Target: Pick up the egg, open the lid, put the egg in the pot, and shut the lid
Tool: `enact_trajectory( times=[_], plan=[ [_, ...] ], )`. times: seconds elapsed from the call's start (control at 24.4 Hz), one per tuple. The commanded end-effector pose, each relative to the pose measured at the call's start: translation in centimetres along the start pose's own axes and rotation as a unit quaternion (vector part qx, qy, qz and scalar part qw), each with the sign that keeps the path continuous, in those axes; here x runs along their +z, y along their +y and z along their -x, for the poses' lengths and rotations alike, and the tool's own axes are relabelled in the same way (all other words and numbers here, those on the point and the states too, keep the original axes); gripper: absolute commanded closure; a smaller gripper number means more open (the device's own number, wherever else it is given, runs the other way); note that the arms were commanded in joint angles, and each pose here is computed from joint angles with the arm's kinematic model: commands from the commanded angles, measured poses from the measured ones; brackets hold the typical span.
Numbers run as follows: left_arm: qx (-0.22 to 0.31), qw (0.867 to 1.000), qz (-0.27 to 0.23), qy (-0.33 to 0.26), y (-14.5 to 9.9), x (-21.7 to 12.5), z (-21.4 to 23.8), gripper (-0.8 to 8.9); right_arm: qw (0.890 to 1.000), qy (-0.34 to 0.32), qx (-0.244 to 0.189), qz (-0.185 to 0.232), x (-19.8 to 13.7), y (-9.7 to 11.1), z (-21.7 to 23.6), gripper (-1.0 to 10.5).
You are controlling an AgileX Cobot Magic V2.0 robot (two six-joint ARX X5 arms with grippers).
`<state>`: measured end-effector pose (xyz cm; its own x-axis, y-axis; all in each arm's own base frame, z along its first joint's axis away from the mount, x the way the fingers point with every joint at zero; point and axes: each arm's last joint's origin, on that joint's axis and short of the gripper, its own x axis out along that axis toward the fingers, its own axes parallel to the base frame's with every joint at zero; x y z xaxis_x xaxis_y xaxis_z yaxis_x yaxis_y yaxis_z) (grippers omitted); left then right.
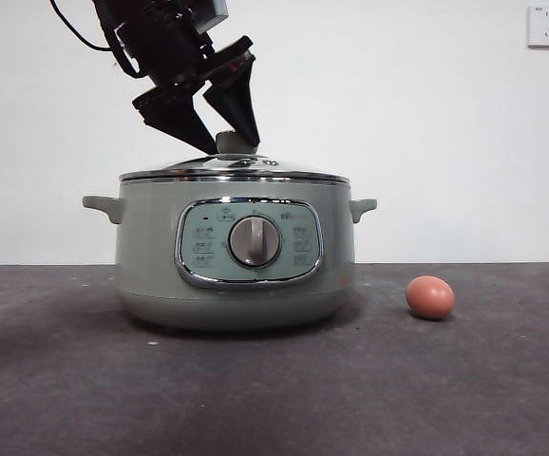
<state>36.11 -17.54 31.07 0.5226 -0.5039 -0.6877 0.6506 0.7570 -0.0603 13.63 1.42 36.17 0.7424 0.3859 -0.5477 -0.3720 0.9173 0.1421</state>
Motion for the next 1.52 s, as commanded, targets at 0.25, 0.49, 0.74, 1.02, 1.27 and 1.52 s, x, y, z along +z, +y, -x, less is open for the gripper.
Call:
enact_trajectory(
  times=[0.25, 0.49, 0.74, 1.02, 1.27, 1.52],
  plan=[
    [-0.003, 1.0, -0.004, 0.002, 0.0, -0.1, -0.6, 7.94, 1.0, -0.001, 0.002, -0.004, 0.2, 0.0, -0.1, 3.5],
    [-0.012, 1.0, -0.005, -0.002, 0.0, 0.0, -0.5, 8.22, 1.0, -0.001, 0.002, -0.004, 0.2, 0.0, -0.1, 3.5],
    [-0.013, 0.999, -0.011, -0.027, -0.2, 0.6, 0.4, 8.22, 1.0, 0.005, 0.002, -0.006, 0.2, -0.2, -0.4, 3.5],
    [0.007, 0.997, -0.017, -0.082, -0.1, 1.7, 5.0, 8.22, 1.0, 0.019, 0.003, -0.012, 0.4, -0.6, -1.4, 3.5],
    [0.031, 0.988, -0.022, -0.152, -1.0, 2.1, 12.8, 8.22, 0.999, 0.04, 0.012, -0.018, 1.5, -1.8, -5.2, 3.5],
    [0.036, 0.981, -0.026, -0.189, -3.2, 1.0, 19.4, 8.22, 0.993, 0.115, 0.024, -0.006, 1.6, -2.0, -15.0, 3.5]
  ],
)
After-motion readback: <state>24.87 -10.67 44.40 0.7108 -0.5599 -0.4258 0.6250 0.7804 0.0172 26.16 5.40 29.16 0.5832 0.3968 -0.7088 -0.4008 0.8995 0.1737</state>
